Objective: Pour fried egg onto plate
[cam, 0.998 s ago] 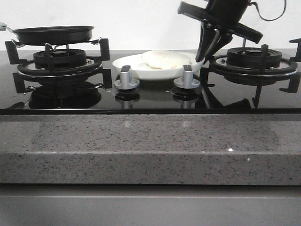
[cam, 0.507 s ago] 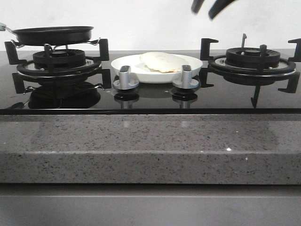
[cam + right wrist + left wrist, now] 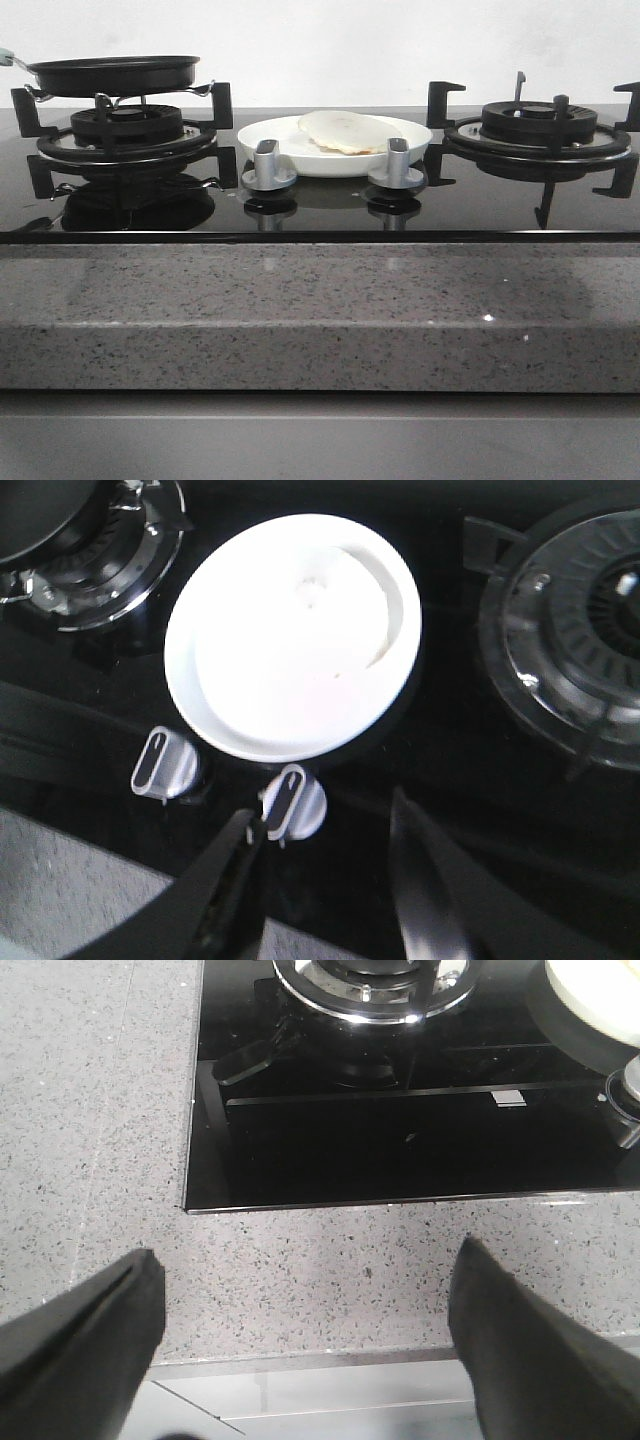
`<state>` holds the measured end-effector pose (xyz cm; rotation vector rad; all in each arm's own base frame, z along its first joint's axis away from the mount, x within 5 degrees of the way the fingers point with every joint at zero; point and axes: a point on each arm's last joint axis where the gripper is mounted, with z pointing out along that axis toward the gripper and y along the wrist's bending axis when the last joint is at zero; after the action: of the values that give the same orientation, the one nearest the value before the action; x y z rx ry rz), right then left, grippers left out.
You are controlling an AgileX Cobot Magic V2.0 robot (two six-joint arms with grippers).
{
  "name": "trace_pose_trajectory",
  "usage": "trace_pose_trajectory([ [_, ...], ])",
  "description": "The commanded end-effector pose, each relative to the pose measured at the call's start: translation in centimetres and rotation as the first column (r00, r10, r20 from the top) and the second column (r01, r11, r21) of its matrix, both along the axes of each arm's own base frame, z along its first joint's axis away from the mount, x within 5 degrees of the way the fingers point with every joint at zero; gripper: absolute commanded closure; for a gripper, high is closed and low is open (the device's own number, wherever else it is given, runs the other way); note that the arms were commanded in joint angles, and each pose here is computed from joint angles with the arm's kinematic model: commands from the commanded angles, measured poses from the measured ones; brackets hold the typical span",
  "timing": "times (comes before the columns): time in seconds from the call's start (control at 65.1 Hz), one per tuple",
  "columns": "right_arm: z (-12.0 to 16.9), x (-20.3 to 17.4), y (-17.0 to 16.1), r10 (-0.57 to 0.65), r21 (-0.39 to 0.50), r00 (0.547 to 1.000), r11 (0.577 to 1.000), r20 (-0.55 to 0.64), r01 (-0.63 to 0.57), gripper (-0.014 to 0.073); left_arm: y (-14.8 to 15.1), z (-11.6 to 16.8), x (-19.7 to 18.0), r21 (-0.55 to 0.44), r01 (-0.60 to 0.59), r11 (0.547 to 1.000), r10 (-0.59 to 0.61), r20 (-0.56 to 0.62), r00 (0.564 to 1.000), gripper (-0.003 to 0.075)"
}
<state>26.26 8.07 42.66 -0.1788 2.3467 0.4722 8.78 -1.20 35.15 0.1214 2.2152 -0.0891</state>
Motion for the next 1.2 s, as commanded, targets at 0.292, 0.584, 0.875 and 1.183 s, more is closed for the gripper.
trace_pose_trajectory([
  [0.292, -3.7, -11.9, -3.3, -0.001, -0.059, 0.984, 0.998, 0.177, 0.011, 0.0266, -0.1, 1.2, 0.3, -0.021, 0.003, 1.0, -0.001, 0.085, 0.996, 0.0157],
  [0.584, -7.8, -16.1, -4.5, -0.01, -0.092, 0.979, 0.995, 0.205, 0.03, 0.0266, -0.1, 1.3, 0.3, -0.021, 0.003, 1.0, -0.001, 0.087, 0.996, 0.0157],
  [0.875, -8.7, -16.7, -4.8, -0.01, -0.109, 0.98, 0.994, 0.199, 0.033, 0.0333, -0.2, 1.2, 0.3, -0.032, 0.006, 0.999, -0.004, 0.083, 0.997, 0.0157],
  [1.183, -8.7, -16.6, -4.8, -0.012, -0.108, 0.978, 0.993, 0.207, 0.035, 0.0668, -0.6, 1.3, 0.2, -0.085, 0.025, 0.996, -0.018, 0.078, 0.997, 0.0156],
])
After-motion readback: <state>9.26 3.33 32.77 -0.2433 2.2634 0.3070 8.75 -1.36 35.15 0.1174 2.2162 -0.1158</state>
